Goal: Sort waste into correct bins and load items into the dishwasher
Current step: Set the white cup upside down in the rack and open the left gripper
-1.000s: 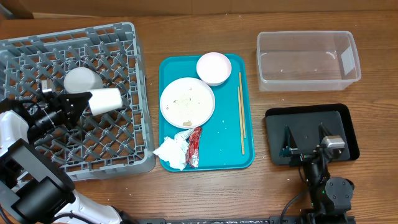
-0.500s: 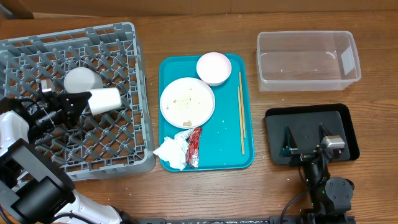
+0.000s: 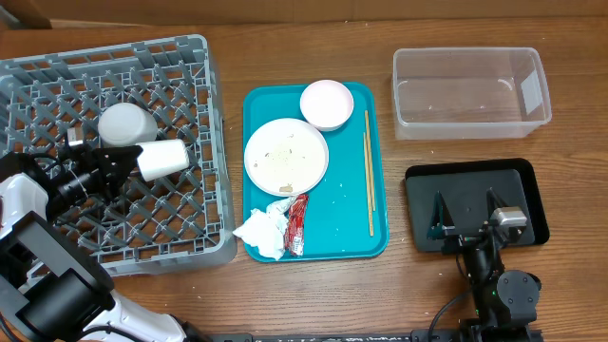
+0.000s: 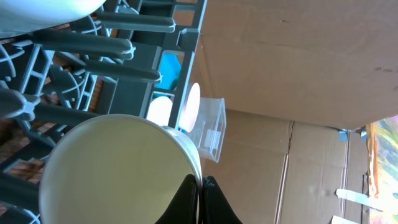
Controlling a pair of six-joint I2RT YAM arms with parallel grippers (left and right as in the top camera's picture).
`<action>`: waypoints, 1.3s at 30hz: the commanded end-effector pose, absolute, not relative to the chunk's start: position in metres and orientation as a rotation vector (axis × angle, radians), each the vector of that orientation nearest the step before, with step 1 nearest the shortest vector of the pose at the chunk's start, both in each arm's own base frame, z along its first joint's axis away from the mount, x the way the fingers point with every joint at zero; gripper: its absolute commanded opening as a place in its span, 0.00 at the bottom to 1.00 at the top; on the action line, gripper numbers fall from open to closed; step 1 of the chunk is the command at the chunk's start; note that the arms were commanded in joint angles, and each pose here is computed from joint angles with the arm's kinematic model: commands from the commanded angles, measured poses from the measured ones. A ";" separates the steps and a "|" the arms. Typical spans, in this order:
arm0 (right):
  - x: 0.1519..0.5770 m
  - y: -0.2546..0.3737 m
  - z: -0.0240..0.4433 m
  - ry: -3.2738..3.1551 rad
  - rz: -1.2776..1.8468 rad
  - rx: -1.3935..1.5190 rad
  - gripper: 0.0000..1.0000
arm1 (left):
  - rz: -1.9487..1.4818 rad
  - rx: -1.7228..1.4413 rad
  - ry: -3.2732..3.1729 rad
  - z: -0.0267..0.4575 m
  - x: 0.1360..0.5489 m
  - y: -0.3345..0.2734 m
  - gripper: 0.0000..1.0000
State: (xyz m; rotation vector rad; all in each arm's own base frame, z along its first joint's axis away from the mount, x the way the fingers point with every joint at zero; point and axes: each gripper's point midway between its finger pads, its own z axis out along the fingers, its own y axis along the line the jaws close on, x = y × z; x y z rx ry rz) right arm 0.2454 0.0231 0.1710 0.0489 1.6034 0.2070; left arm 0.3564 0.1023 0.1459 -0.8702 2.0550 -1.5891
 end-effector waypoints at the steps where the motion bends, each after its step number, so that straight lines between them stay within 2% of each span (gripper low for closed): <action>1: 0.246 0.021 0.170 1.597 0.196 0.053 1.00 | -1.531 -0.962 2.142 0.122 0.350 0.103 0.04; 16: 0.246 0.021 0.170 1.597 0.196 0.053 1.00 | -1.315 -1.082 2.341 0.108 0.340 0.118 0.04; 27: 0.246 0.021 0.170 1.597 0.196 0.053 1.00 | -0.987 -1.214 2.600 0.087 0.310 0.140 0.04; 30: 0.246 0.021 0.170 1.597 0.196 0.053 1.00 | -0.933 -1.237 2.643 0.083 0.302 0.143 0.06; 35: 0.246 0.021 0.170 1.597 0.196 0.053 1.00 | -0.830 -1.323 2.686 0.076 0.293 0.151 0.16; 39: 0.246 0.021 0.170 1.597 0.196 0.053 1.00 | -0.775 -1.334 2.698 0.086 0.293 0.159 0.19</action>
